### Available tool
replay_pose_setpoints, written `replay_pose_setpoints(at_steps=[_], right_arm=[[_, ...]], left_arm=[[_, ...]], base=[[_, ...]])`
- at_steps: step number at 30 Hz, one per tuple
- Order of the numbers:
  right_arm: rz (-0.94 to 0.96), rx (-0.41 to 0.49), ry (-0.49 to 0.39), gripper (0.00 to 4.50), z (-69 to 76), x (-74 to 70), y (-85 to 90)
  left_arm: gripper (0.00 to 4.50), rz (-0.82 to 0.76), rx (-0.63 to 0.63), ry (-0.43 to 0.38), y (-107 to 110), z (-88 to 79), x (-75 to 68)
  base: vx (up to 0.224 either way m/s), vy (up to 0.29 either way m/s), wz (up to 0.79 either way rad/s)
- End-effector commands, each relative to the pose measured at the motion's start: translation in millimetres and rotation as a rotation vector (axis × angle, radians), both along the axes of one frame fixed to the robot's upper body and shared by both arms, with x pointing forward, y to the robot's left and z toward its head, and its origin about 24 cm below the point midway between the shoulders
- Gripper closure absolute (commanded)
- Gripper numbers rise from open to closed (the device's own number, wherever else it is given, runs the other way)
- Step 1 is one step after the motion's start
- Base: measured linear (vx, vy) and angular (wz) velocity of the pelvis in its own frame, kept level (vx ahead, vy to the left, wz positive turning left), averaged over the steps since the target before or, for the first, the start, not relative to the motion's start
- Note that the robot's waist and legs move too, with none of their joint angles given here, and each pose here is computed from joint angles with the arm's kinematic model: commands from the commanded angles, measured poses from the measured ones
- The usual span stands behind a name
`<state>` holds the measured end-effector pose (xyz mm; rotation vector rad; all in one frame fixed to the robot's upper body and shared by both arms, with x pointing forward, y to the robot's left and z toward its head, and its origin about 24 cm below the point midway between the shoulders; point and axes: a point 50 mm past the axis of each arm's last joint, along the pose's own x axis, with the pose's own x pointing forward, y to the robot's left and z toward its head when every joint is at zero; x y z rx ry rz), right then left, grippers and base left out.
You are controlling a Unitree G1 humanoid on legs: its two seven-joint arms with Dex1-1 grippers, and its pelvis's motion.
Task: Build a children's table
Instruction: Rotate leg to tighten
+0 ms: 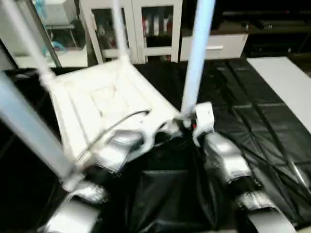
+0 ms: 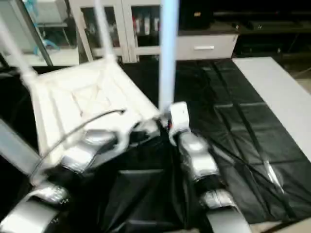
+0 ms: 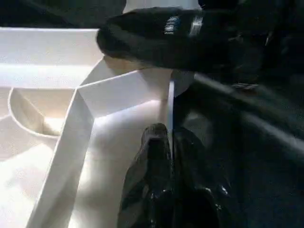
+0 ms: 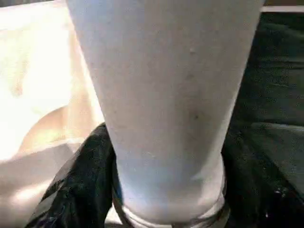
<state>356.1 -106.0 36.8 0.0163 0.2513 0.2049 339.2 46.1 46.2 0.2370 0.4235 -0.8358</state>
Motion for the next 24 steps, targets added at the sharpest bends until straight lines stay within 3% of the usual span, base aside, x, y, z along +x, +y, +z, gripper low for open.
replay_pose_setpoints(at_steps=[1, 7, 8, 10, 11, 15, 20, 24], right_arm=[[-0.008, -0.009, 0.049, 1.78, -13.3, -6.0, 10.9], [0.033, 0.014, 0.005, 1.78, -8.7, -4.6, 13.7], [0.080, 0.042, -0.051, 1.78, -2.9, -4.5, 16.8], [0.099, 0.057, -0.075, 1.78, -0.1, -4.5, 17.7], [0.126, 0.073, -0.099, 1.43, 3.2, -4.9, 18.1], [0.208, 0.093, -0.152, 1.03, 10.8, -6.7, 14.8], [0.587, 0.048, -0.173, 0.73, 15.3, -31.4, 2.6], [0.739, 0.025, -0.157, 0.73, 14.8, -46.7, -6.9]], left_arm=[[4.50, 0.126, 0.029, -0.033, 11.5, -4.8, 6.6], [4.50, 0.072, -0.004, -0.053, 9.0, -2.5, 4.3], [4.50, 0.050, 0.006, -0.041, 11.7, -5.2, 2.7], [4.50, 0.042, 0.012, -0.037, 13.0, -6.3, 2.2], [4.50, 0.034, 0.016, -0.031, 15.4, -7.2, 1.6], [4.50, -0.008, 0.013, -0.017, 22.0, -7.9, -1.0], [4.50, -0.269, -0.019, 0.000, 41.8, -5.5, -18.2], [4.50, -0.405, -0.022, 0.047, 52.8, -5.3, -30.6]], base=[[0.000, 0.000, 0.00], [0.000, 0.000, 0.00], [0.000, 0.000, 0.00], [0.000, 0.000, 0.00], [0.000, 0.000, 0.00], [0.000, 0.000, 0.00], [0.000, 0.000, 0.00], [0.000, 0.000, 0.00]])
